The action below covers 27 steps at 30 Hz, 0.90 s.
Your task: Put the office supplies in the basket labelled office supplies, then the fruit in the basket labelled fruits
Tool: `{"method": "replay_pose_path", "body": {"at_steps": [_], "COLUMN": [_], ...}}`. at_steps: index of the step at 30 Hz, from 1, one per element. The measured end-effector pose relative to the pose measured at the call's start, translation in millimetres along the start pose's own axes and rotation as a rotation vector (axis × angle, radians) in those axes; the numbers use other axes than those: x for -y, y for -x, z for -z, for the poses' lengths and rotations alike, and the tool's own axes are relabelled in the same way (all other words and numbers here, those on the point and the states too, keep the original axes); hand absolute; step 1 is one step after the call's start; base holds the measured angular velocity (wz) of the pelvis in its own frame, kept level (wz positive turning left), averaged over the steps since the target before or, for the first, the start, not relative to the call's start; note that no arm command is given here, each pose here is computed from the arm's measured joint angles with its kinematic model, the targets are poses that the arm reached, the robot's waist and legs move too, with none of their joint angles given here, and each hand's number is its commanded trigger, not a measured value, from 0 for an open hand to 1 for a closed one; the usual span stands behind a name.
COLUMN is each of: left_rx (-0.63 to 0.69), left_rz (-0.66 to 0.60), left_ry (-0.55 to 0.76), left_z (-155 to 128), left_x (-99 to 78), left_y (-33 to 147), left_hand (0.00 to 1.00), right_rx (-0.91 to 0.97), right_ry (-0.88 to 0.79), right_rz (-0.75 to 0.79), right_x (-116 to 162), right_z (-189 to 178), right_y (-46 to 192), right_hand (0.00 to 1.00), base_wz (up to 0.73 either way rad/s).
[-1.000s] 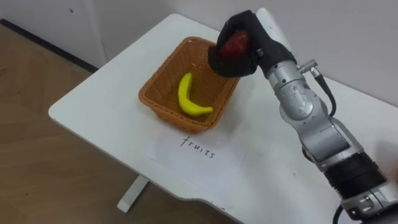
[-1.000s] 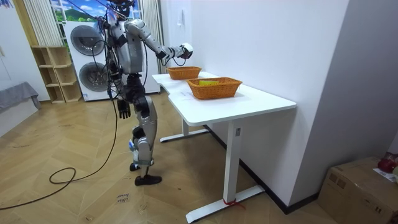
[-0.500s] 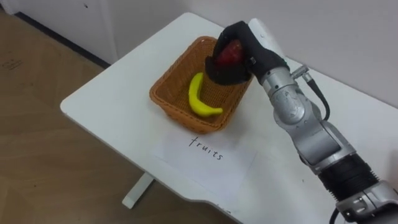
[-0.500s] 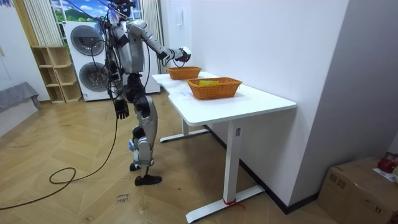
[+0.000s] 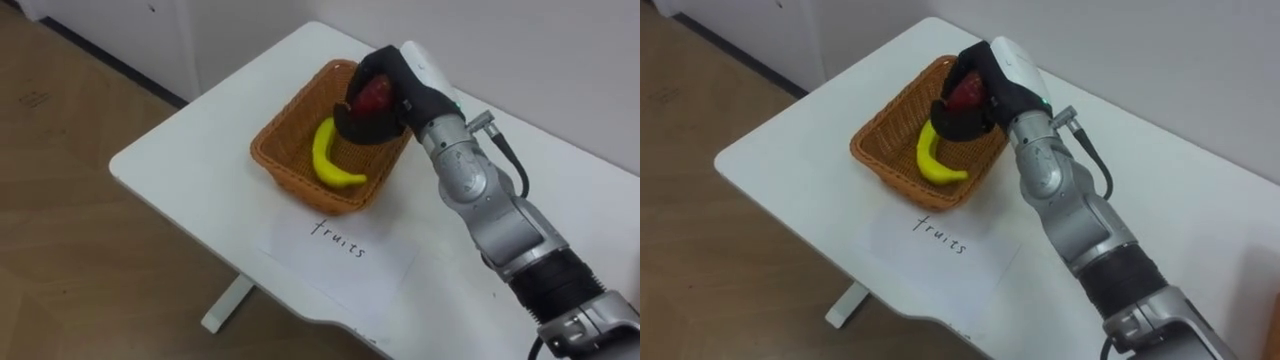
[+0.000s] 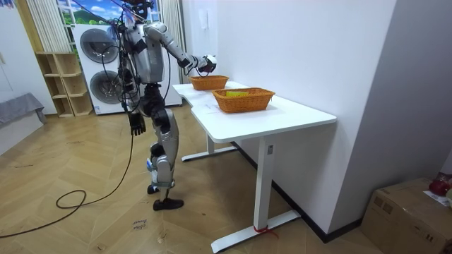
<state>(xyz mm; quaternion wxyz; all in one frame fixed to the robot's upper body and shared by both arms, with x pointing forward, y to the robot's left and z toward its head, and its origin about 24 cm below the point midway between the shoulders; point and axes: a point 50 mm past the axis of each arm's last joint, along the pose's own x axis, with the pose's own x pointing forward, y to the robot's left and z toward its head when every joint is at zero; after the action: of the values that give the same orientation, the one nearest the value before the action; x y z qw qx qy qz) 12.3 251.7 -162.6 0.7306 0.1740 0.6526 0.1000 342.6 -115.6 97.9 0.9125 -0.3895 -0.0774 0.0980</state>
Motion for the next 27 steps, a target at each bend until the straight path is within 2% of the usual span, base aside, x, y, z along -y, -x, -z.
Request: {"method": "replay_pose_path", "body": {"at_steps": [27], "left_rx": [0.048], "left_rz": [0.005], "left_ry": [0.009], "left_z": [-4.7], "left_x": [-1.2], "left_y": [2.3], "left_hand": [0.0], "right_rx": [-0.022], "right_ry": [0.002], "right_rz": [-0.038], "right_x": [-12.2], "right_z": [3.1], "right_y": [0.4], "right_hand": [0.0], "base_wz": [0.0]}}
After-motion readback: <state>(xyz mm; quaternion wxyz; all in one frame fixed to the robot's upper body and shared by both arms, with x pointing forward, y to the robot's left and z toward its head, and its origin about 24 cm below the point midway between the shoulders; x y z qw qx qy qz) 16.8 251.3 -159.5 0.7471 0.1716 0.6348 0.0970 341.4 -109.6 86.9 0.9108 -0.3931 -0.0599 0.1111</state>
